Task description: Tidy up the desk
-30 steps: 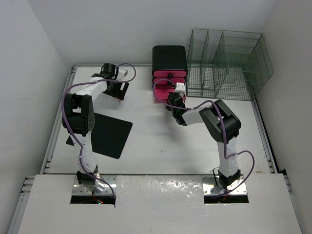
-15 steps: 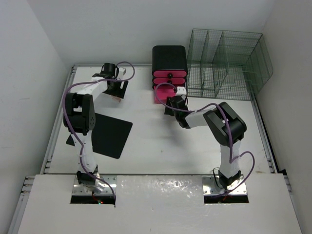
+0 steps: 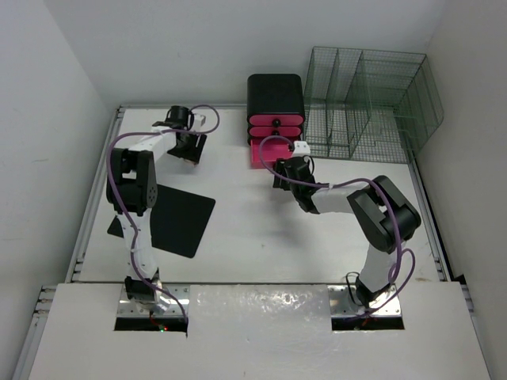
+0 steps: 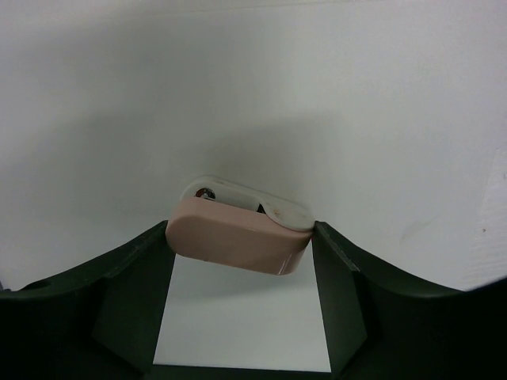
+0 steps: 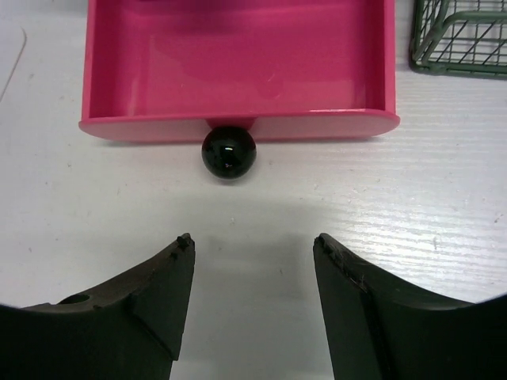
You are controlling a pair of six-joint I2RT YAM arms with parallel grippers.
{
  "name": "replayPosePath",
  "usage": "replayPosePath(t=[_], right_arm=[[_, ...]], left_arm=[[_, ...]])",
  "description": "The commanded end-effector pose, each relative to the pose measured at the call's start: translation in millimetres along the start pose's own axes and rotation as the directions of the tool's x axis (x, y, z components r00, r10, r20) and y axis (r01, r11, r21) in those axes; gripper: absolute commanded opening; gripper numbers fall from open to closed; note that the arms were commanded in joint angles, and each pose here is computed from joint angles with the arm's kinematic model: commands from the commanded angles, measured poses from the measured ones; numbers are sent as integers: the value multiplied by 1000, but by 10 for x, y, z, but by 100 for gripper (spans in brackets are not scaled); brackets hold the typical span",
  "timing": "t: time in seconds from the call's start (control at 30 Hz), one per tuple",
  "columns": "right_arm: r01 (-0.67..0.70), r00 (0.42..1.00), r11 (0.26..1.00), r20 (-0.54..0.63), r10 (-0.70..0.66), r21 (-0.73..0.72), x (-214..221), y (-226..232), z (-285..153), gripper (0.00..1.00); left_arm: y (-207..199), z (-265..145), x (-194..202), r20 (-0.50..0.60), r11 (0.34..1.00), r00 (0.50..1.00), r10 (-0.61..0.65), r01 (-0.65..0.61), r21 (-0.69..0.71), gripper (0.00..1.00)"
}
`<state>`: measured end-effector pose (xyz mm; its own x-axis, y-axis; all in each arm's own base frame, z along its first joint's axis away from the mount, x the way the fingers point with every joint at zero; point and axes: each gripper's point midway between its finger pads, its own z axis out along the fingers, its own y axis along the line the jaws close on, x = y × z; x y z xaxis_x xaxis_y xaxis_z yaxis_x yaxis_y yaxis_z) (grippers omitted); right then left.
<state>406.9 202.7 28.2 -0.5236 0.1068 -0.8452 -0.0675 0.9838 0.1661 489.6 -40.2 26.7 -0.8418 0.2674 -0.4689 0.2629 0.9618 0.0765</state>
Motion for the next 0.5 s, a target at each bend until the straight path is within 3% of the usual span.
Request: replayPosePath(t=[0.0,0.13,0.3,0.47], right_arm=[[6,998,1000,70,-5,-12,-231,46,-80,60],[29,997,1000,75,-29,6,-250,5,-113,60],[46,996,999,75,-48,27,-269,-40,-125,61],[55,996,998,69,-58,36,-255,-53,-118,61]], left_arm=[[-5,-34,-206,79,999,997,25,-28,39,53],[-9,30,-195,76,997,996,51,-55,46,56],[67,68,-180,54,995,994,95,-96,18,72],[97,73,-243,66,992,989,129,-130,7,73]])
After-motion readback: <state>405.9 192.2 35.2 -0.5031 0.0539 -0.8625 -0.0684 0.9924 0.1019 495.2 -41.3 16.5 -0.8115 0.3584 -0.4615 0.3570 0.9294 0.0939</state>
